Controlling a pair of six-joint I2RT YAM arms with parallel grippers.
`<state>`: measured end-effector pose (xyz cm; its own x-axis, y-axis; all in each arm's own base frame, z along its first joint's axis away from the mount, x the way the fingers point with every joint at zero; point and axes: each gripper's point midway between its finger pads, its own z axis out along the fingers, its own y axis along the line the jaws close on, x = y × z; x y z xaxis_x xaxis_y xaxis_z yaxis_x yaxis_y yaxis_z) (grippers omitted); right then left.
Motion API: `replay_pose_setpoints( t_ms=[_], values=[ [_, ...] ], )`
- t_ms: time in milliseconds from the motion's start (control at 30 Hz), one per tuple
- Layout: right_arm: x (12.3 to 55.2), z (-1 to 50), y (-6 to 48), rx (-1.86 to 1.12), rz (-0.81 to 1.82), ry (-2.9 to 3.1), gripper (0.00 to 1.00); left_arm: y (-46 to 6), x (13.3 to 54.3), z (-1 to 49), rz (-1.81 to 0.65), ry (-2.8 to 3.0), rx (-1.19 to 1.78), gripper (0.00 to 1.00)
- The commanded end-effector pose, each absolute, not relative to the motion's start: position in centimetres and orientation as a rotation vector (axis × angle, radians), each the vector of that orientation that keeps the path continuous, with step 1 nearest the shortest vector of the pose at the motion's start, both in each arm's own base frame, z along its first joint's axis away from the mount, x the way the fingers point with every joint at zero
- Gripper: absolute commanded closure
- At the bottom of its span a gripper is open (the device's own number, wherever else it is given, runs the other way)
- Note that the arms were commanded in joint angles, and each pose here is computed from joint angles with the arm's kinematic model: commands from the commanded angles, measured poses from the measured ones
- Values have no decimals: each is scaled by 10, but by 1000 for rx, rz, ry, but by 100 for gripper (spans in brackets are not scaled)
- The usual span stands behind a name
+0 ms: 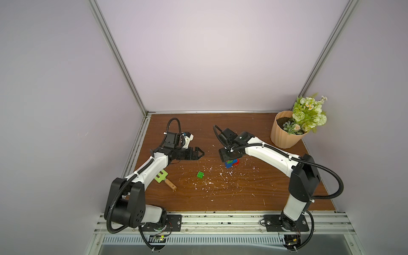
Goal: Assemble a giraffe with lego
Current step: Assemble the lego brick with the lego brick.
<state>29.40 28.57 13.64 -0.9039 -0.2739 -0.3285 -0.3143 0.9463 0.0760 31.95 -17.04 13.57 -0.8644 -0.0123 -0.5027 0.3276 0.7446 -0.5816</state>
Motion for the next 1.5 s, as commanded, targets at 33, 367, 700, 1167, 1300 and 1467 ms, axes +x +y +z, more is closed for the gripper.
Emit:
replay_pose_setpoints(
  t_ms=[33,367,700,1167,1300,1467],
  values=[
    [285,128,281,-474,139,2864,54,-173,318,140,-953,2445,252,0],
    [286,120,282,-506,125,2894,54,-173,317,141,-952,2443,255,1],
    [285,116,274,-535,101,2926,54,-173,318,140,-950,2444,253,0],
    [277,102,273,-540,133,2976,54,-173,317,142,-948,2439,256,1],
    [268,85,264,-545,94,3022,54,-172,317,141,-947,2442,254,0],
    [266,83,262,-529,92,3023,53,-172,317,141,-946,2443,254,0]
  ],
)
